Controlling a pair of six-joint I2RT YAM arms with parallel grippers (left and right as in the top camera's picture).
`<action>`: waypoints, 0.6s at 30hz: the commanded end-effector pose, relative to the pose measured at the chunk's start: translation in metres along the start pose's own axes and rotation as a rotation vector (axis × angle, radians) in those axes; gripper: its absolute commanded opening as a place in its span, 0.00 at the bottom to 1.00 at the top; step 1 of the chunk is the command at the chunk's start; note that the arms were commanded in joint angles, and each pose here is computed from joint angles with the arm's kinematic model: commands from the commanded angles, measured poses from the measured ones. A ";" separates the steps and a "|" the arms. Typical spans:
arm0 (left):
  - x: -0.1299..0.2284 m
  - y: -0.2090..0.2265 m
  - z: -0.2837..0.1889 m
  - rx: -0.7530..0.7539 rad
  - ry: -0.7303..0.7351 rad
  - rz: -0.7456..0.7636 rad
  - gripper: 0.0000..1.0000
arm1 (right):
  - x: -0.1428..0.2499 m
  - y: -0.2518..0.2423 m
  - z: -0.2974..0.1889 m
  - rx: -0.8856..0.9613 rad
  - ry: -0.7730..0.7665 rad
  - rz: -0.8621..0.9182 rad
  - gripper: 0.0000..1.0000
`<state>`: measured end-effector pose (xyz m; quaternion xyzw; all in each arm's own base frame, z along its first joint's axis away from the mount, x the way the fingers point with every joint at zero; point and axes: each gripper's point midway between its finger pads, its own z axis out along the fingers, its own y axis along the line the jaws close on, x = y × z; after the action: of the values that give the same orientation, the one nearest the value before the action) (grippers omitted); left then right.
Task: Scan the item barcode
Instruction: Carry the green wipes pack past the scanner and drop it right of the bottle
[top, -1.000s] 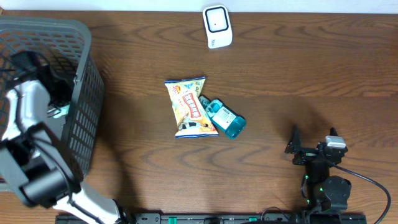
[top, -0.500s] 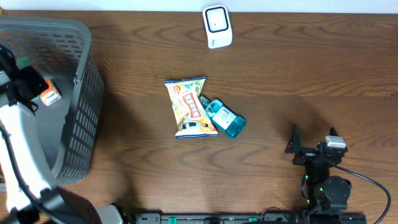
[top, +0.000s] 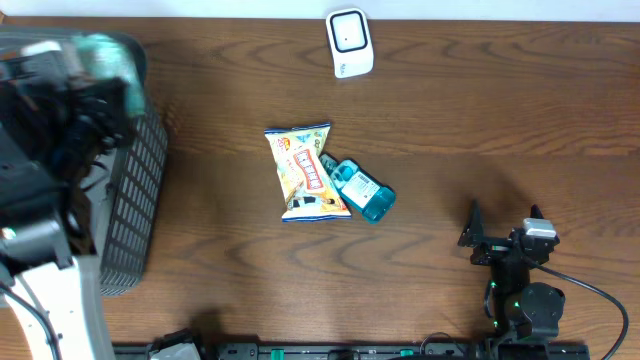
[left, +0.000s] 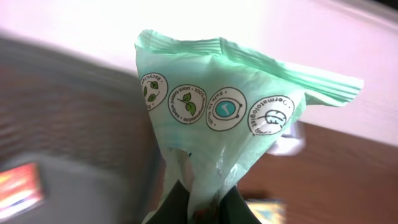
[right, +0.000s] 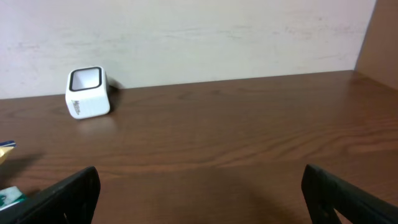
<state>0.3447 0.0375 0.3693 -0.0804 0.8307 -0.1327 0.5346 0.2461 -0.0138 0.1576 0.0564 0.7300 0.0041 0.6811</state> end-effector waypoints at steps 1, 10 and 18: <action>0.005 -0.078 -0.010 0.224 0.008 0.087 0.07 | 0.000 0.001 0.000 -0.005 0.000 0.001 0.99; 0.096 -0.193 0.039 0.530 0.301 0.208 0.07 | 0.001 0.001 0.000 -0.005 0.000 0.001 0.99; 0.200 -0.274 0.109 0.681 0.505 0.299 0.07 | 0.001 0.001 0.000 -0.005 0.000 0.001 0.99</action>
<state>0.3589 -0.2641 0.2582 0.2353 0.8488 -0.3235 0.3458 0.2462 -0.0138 0.1575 0.0564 0.7300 0.0041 0.6811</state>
